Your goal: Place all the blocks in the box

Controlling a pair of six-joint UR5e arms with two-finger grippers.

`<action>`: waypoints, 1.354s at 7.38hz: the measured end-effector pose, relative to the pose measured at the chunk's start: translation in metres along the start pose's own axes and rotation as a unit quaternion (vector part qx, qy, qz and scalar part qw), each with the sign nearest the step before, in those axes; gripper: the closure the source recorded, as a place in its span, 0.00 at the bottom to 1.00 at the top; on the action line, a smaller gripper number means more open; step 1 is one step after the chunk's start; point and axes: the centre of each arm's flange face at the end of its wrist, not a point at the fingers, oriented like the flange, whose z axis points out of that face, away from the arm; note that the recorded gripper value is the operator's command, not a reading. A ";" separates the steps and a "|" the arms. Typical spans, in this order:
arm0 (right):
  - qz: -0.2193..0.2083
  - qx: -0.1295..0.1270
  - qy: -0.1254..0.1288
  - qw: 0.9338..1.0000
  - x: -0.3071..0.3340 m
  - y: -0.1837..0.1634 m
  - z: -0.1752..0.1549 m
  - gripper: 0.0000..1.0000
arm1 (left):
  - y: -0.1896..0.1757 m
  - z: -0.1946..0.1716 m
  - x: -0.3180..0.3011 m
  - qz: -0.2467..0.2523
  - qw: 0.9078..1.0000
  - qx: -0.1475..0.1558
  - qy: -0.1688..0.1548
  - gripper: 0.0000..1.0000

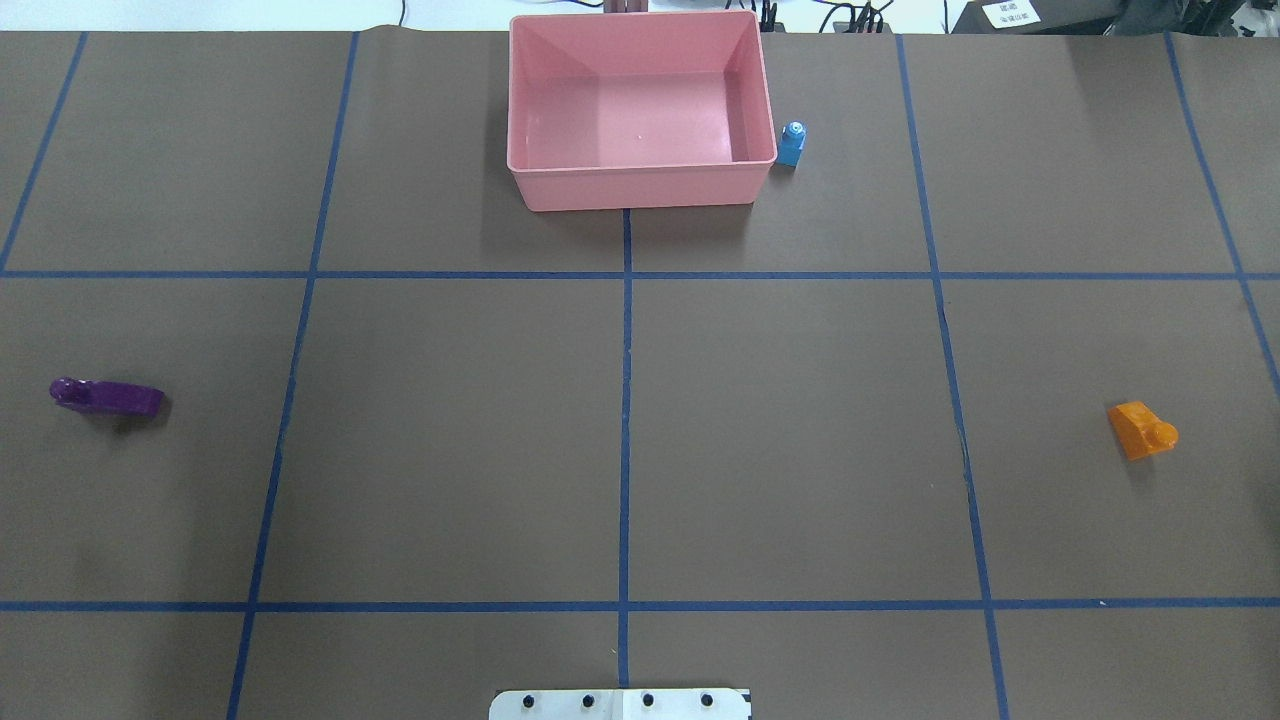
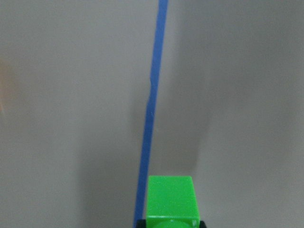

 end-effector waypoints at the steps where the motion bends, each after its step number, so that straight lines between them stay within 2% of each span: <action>1: 0.016 0.015 -0.007 1.000 -0.026 -0.043 -0.008 1.00 | 0.021 0.009 0.014 0.037 0.999 -0.028 -0.015 0.02; 3: 0.037 0.030 -0.020 0.999 -0.082 -0.110 -0.016 1.00 | 0.058 0.023 0.038 0.089 0.993 -0.081 -0.018 0.02; 6: 0.043 0.032 -0.024 0.998 -0.165 -0.180 -0.004 1.00 | 0.100 0.026 0.059 0.125 0.985 -0.116 0.001 0.02; 7: 0.046 0.033 -0.027 0.998 -0.191 -0.199 -0.002 1.00 | 0.107 0.038 0.074 0.125 0.983 -0.136 0.005 0.02; 8: 0.048 0.033 -0.032 0.998 -0.214 -0.216 0.000 1.00 | 0.113 0.054 0.094 0.127 0.980 -0.156 -0.005 0.03; 10: 0.050 0.033 -0.036 0.998 -0.246 -0.241 -0.007 1.00 | 0.129 0.074 0.118 0.146 0.973 -0.173 -0.032 0.08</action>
